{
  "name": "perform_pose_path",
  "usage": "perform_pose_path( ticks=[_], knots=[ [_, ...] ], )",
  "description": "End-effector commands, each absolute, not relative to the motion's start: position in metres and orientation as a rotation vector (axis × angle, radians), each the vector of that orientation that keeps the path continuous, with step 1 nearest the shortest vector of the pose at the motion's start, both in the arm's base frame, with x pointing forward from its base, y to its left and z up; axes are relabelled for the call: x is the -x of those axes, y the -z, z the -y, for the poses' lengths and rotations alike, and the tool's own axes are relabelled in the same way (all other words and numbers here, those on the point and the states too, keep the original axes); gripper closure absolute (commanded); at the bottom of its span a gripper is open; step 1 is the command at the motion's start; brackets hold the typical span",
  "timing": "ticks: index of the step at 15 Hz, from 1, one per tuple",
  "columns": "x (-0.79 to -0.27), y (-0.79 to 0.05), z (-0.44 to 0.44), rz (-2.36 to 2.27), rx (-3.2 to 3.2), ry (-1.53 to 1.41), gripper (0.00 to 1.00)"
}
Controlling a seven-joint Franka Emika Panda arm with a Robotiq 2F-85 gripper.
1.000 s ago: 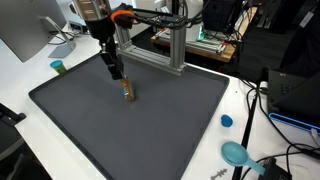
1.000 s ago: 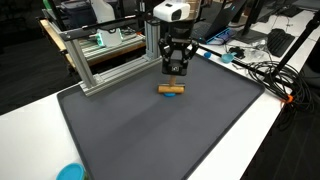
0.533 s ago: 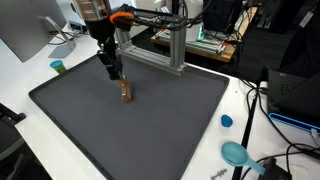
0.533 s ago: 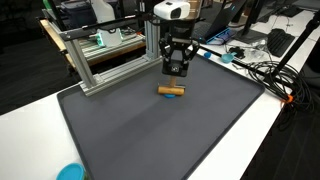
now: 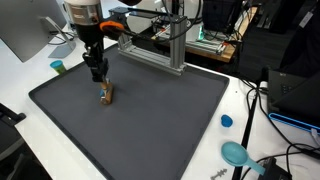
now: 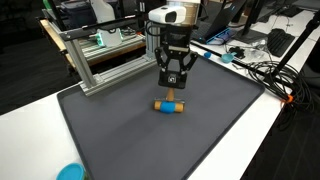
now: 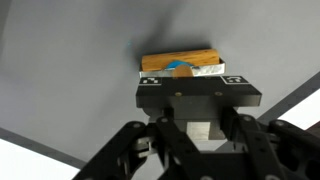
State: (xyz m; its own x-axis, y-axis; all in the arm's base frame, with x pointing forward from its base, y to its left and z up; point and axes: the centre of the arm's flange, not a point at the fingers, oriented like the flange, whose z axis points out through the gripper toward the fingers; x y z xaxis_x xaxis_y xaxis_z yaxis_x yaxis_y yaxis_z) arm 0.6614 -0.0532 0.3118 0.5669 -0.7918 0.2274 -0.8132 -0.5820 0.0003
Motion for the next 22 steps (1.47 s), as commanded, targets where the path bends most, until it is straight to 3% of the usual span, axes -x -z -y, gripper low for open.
perform_pose_path(
  ticks=[1, 9, 22],
  knots=[
    [-0.667, -0.283, 0.057, 1.359, -2.691, -0.278, 0.78],
    [-0.635, -0.306, 0.032, 0.973, -2.963, 0.009, 0.78],
    [-0.617, -0.362, -0.006, 0.707, -3.108, -0.318, 0.78]
  ],
)
